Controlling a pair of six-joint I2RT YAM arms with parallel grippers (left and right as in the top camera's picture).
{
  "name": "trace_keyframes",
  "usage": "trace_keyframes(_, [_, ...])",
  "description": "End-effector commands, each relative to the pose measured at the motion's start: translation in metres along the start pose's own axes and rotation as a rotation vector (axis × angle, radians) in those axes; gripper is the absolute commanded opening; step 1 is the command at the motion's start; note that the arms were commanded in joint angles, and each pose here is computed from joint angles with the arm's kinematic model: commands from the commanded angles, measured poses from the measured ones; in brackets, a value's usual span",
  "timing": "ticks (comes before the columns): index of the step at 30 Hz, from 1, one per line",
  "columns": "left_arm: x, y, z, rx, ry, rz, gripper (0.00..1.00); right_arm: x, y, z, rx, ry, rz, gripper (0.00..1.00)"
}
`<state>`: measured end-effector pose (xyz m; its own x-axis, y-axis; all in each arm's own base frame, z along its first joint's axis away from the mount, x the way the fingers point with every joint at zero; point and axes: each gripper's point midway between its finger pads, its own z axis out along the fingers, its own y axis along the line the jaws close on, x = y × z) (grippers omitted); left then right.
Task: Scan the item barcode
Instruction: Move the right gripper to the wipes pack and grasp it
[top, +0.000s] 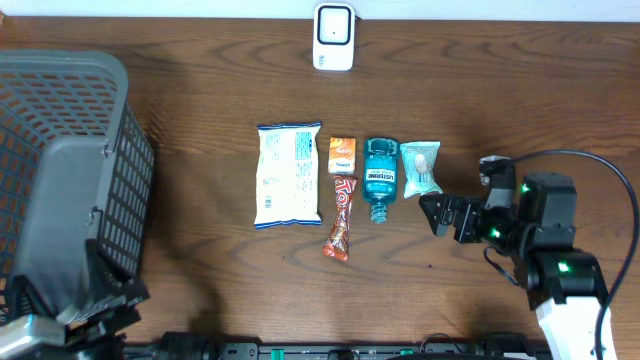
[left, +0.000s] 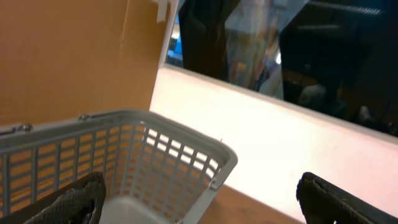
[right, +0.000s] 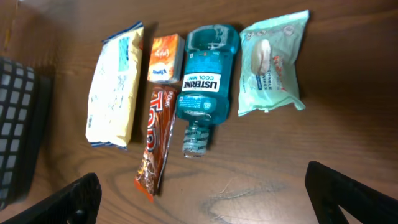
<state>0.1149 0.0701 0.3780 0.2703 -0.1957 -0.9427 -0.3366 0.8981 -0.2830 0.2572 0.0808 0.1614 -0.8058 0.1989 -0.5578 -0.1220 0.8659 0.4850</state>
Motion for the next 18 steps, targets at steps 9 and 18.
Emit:
trace_keyframes(9, [0.021, 0.003, 0.008, -0.022, 0.033, 0.009, 0.98, -0.029, -0.043, 0.020, 0.251, -0.056, -0.070, 0.99])
trace_keyframes(18, [0.046, -0.006, 0.005, 0.045, 0.136, 0.044, 0.98, -0.040, -0.046, 0.057, 0.467, -0.097, -0.188, 0.98])
